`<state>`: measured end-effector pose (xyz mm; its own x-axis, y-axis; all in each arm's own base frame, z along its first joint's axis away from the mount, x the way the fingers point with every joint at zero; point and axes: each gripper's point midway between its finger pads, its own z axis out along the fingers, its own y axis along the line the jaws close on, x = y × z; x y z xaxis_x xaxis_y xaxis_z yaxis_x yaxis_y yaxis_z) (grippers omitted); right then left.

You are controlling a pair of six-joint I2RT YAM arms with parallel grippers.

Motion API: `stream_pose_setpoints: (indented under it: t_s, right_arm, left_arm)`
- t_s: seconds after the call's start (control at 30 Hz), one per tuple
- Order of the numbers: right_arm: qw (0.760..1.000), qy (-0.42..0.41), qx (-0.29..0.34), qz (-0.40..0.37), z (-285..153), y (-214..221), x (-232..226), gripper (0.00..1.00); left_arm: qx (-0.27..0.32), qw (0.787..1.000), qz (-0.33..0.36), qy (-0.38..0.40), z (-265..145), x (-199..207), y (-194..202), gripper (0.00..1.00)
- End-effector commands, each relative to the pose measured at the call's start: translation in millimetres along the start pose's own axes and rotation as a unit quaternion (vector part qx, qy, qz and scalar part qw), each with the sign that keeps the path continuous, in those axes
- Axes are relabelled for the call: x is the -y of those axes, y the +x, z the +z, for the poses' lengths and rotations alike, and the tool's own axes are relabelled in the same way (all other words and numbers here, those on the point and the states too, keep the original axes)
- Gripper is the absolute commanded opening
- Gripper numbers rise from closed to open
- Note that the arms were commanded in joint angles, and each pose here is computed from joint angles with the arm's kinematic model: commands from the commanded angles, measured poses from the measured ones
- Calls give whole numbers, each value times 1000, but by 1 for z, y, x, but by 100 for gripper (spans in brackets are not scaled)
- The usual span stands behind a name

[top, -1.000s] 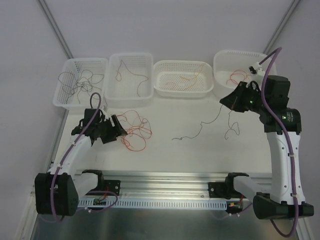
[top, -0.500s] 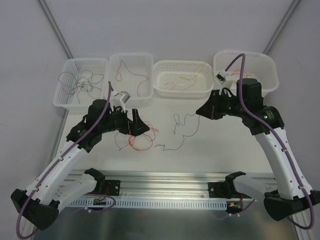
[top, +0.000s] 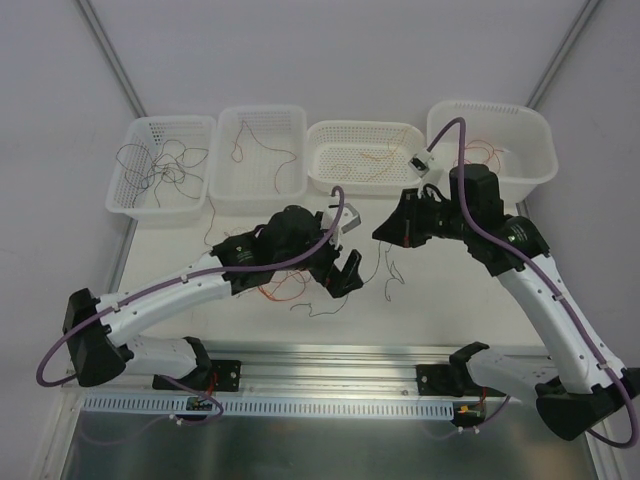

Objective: Untangle the cables

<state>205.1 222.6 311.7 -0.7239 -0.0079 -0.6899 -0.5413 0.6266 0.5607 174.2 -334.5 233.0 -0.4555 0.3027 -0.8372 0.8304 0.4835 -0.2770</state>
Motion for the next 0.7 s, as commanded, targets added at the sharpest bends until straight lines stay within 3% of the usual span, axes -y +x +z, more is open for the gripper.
stream_pose_setpoints:
  t_s: [0.0, 0.1, 0.2, 0.27, 0.43, 0.47, 0.53, 0.57, 0.6, 0.67]
  right_arm:
    - [1000, -9, 22, -2, 0, -8, -8, 1]
    - [1000, -6, 25, -3, -1, -8, -8, 1]
    - [1000, -3, 26, -5, -2, -8, -7, 1]
    - [1000, -2, 26, -4, -1, -7, -6, 1]
    - [1000, 4, 25, -3, 0, -5, -3, 1]
    - [1000, 4, 25, -3, 0, -4, -3, 1]
    - [1000, 7, 26, -5, -1, -4, -2, 1]
    - [1000, 9, 26, -5, 0, -4, 0, 1]
    - [1000, 9, 28, -6, -2, -4, -1, 1]
    - [999, 15, 30, -10, -5, -4, 0, 1]
  left_arm:
    - [44, 997, 56, -5, 18, 10, -37, 99]
    - [36, 998, 58, -2, 35, 18, -37, 97]
    - [25, 998, 59, 2, 48, 23, -34, 88]
    - [24, 998, 55, 7, 50, 27, -34, 75]
    - [37, 998, 48, 19, 50, 35, -40, 60]
    - [39, 998, 47, 19, 49, 35, -40, 43]
    - [44, 998, 46, 13, 48, 33, -43, 24]
    - [47, 998, 46, 12, 46, 33, -45, 6]
    - [49, 998, 45, 9, 46, 33, -46, 0]
    - [56, 997, 46, 7, 43, 33, -51, 0]
